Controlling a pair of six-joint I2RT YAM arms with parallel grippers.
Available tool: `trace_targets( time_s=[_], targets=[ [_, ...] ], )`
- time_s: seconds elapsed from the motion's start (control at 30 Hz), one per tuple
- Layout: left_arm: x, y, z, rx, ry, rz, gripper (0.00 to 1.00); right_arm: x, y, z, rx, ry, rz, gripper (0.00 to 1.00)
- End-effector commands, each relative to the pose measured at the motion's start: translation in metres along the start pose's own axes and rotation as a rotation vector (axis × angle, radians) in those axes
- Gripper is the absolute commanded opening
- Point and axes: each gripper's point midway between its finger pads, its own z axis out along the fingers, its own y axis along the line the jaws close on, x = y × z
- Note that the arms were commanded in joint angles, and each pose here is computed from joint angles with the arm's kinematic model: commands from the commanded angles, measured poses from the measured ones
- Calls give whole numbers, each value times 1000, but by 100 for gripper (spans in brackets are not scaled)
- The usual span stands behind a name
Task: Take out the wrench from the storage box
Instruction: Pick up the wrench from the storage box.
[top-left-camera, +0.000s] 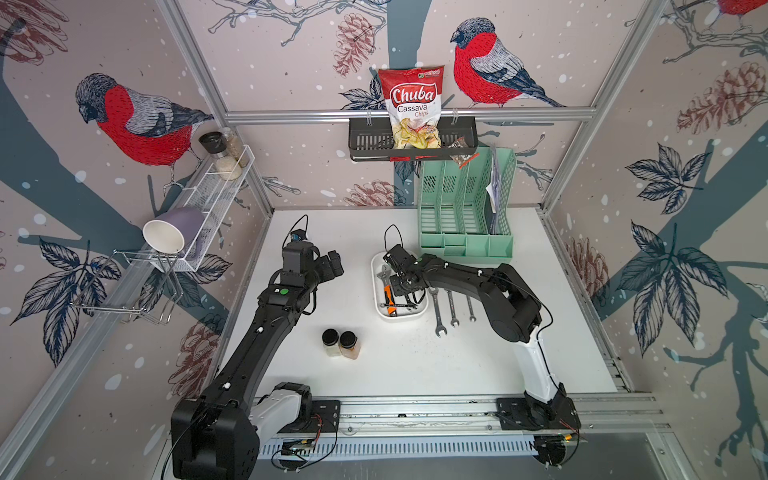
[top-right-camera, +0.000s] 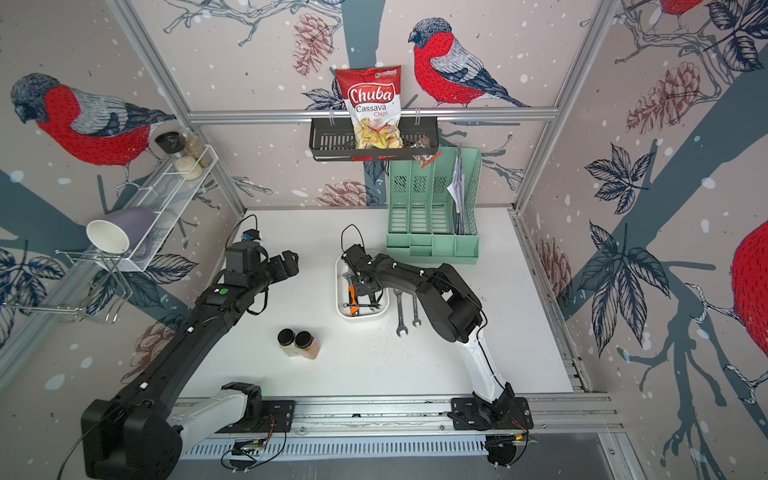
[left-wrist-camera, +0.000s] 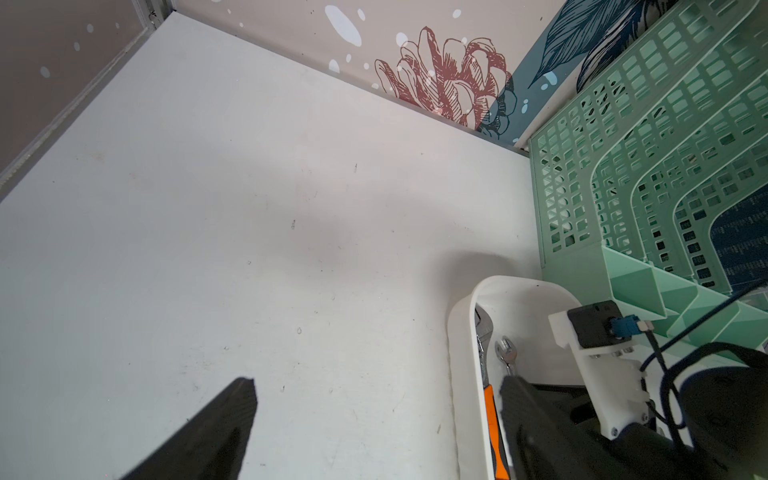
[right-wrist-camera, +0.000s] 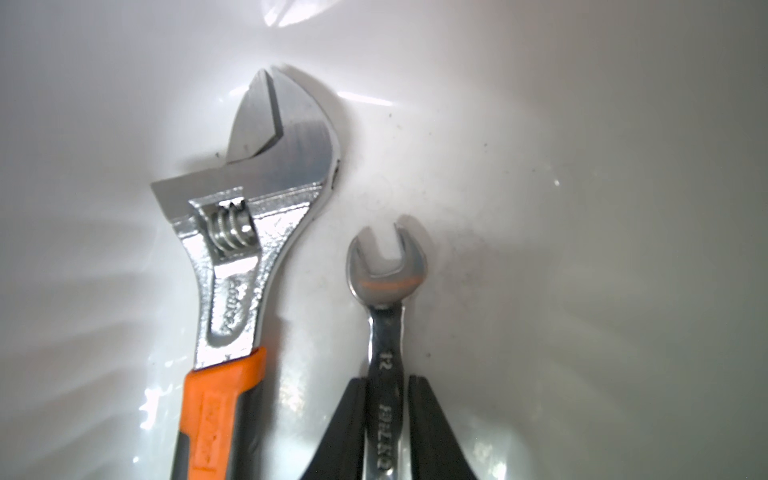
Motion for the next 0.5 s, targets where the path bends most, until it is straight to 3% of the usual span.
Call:
trace_targets(
  time_s=[0.0,0.47],
  targets=[
    [-7,-3,-2,16,-27,-6,95,43,-16,13,68,152,-5,19],
    [-7,-2,-3,21,-31,-9,95,10,-19,-8,79,75,13,15]
  ],
)
